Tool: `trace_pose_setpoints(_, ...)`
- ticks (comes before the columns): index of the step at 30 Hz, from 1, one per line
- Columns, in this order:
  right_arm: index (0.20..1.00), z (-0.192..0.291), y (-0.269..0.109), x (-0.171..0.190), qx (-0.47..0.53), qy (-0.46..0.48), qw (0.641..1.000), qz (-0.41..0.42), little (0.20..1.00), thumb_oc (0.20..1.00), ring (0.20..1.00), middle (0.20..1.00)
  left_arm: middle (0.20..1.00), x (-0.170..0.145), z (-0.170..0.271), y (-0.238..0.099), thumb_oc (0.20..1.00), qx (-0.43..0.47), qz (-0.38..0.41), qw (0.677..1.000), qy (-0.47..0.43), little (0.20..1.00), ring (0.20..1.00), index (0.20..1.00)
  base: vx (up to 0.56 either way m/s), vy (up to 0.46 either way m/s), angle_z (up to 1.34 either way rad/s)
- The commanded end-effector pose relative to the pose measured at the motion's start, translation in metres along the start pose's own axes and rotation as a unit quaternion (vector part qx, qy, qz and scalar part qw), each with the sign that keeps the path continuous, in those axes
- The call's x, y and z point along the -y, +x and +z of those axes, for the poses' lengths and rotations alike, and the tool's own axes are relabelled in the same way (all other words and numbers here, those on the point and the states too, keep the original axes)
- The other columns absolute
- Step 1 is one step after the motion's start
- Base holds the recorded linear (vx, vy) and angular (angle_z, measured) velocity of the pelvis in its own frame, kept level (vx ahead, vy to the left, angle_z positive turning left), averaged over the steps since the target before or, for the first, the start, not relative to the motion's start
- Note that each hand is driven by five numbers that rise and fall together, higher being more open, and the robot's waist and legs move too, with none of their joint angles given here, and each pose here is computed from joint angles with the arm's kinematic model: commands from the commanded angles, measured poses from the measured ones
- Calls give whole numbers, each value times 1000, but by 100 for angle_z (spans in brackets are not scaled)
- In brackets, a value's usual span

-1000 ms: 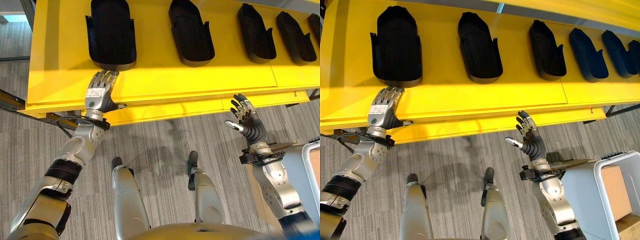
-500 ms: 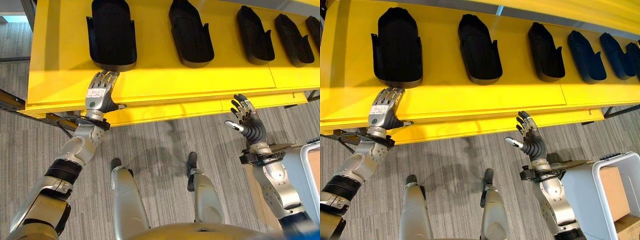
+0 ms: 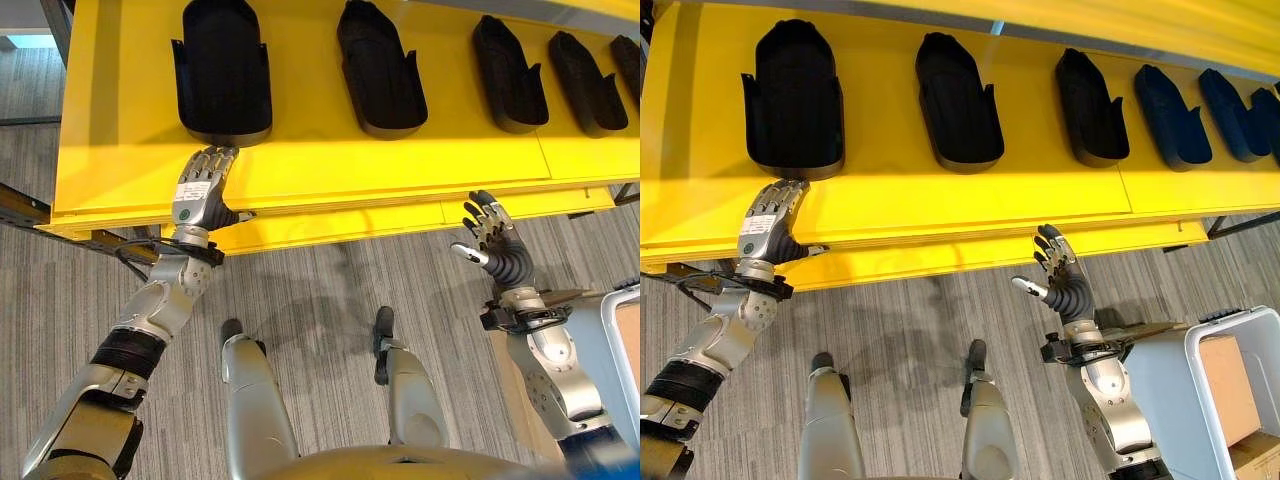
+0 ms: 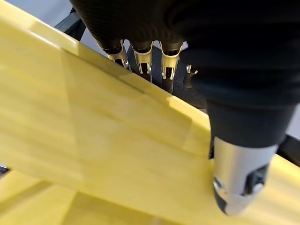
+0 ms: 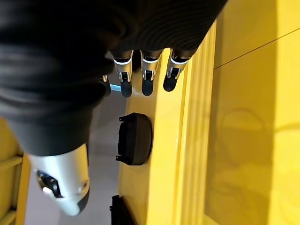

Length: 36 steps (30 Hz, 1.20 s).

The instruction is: Move parts from the plastic box to the shelf.

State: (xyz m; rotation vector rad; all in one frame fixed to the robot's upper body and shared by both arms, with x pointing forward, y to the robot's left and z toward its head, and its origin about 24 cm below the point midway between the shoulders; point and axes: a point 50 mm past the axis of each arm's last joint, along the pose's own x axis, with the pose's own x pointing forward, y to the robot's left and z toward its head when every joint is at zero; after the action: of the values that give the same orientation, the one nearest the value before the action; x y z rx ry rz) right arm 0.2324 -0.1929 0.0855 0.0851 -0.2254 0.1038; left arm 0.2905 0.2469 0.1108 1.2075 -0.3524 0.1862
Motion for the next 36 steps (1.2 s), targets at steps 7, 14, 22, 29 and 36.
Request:
trace_pose_setpoints(7, 1000, 21, 2, 10, 51, -24, 998, 3, 1000, 1000, 1000, 1000, 1000, 22, 27, -54, 1000, -1, -116, 937, -330, 1000, 1000, 1000, 32, -28, 2)
trace_pose_setpoints(14, 1000, -1, -7, 7, 6, -16, 1000, -5, 1000, 1000, 1000, 1000, 1000, 48, 32, -89, 1000, -96, -128, 734, -660, 1000, 1000, 1000, 51, -42, 12)
trace_pose_setpoints(22, 1000, -24, -32, 11, -63, -16, 998, -9, 1000, 1000, 1000, 1000, 1000, 56, 20, -123, 1000, -154, -121, 701, -686, 1000, 1000, 1000, 77, -13, 10)
trace_pose_setpoints(29, 1000, -39, -41, 9, -105, -14, 994, 2, 1000, 1000, 1000, 1000, 1000, 64, 10, -139, 1000, -200, -105, 689, -689, 1000, 1000, 1000, 58, 19, -7)
trace_pose_setpoints(36, 1000, -42, -37, 3, -110, -6, 994, 15, 1000, 1000, 1000, 1000, 1000, 72, 10, -141, 1000, -215, -109, 685, -688, 1000, 1000, 1000, 6, 9, -8)
